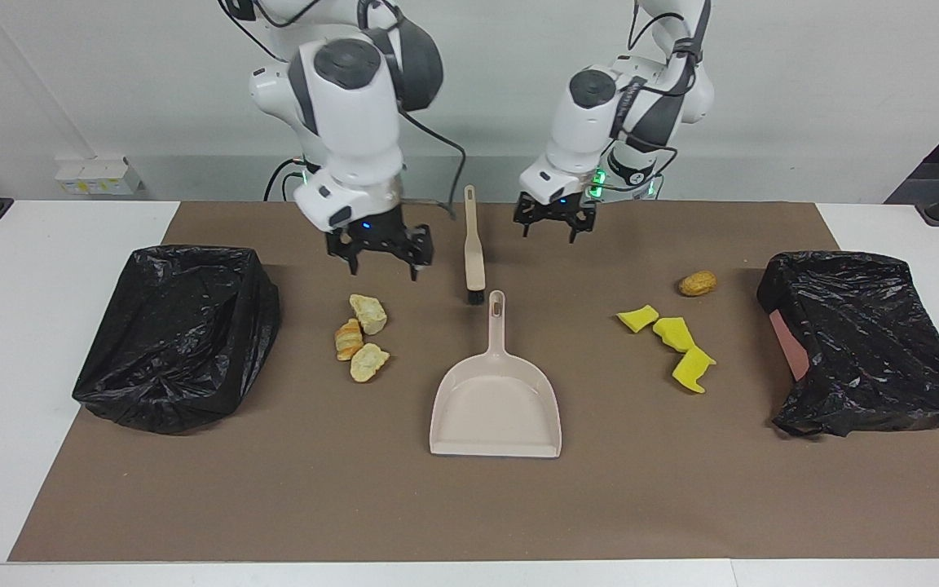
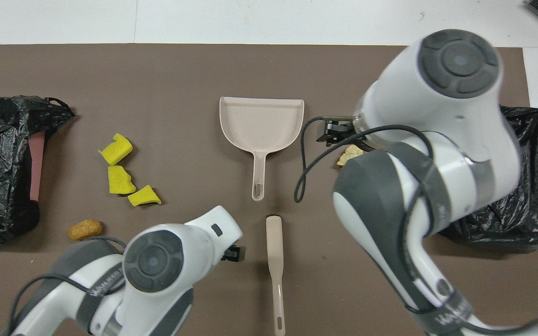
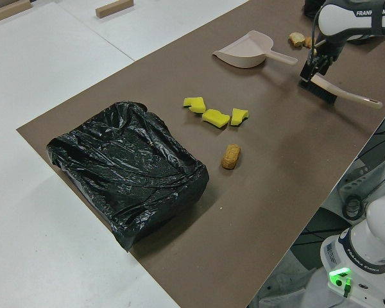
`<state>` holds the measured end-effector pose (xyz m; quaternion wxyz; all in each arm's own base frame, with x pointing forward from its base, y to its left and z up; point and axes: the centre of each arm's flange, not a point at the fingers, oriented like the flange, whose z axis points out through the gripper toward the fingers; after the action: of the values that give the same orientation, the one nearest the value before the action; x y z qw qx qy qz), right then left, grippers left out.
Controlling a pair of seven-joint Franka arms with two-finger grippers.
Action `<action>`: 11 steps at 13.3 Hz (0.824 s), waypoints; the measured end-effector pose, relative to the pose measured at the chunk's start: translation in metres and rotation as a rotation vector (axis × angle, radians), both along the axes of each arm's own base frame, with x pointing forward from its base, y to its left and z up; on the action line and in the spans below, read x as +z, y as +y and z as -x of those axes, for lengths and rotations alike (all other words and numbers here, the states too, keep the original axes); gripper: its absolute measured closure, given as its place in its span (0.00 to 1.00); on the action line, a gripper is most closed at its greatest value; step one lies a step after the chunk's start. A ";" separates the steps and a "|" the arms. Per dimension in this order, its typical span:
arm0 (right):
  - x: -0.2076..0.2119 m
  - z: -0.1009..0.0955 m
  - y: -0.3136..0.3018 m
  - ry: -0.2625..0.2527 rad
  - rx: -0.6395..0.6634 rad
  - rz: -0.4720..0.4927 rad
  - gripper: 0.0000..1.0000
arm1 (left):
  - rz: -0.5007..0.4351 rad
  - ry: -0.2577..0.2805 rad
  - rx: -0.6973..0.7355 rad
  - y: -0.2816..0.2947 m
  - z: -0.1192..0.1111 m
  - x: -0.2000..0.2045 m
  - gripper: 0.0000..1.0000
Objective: Sweep and dump trash in bin
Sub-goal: 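Grasp the dustpan handle with the right gripper while the left gripper grasps the brush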
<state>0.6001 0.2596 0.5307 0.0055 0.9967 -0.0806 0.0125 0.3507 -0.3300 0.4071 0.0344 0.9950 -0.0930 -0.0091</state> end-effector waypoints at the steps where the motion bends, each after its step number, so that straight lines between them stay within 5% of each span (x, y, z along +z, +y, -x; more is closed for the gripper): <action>1: -0.015 -0.006 0.018 -0.002 -0.003 -0.003 0.00 | 0.009 -0.010 0.007 -0.016 0.019 -0.009 0.00; 4: -0.055 -0.013 0.069 0.005 -0.006 -0.007 0.00 | 0.040 -0.030 0.024 -0.055 0.067 -0.023 0.00; 7: -0.090 0.006 0.128 0.015 0.045 -0.005 0.00 | 0.051 -0.024 0.059 -0.087 0.103 -0.040 0.00; 11: -0.123 0.017 0.155 0.019 0.057 -0.003 0.04 | 0.039 -0.014 0.067 -0.097 0.113 -0.056 0.00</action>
<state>0.5830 0.4146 0.4075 0.0045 0.9986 -0.0520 0.0030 0.2376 -0.4266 0.3514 0.0534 0.9968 -0.0599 0.0006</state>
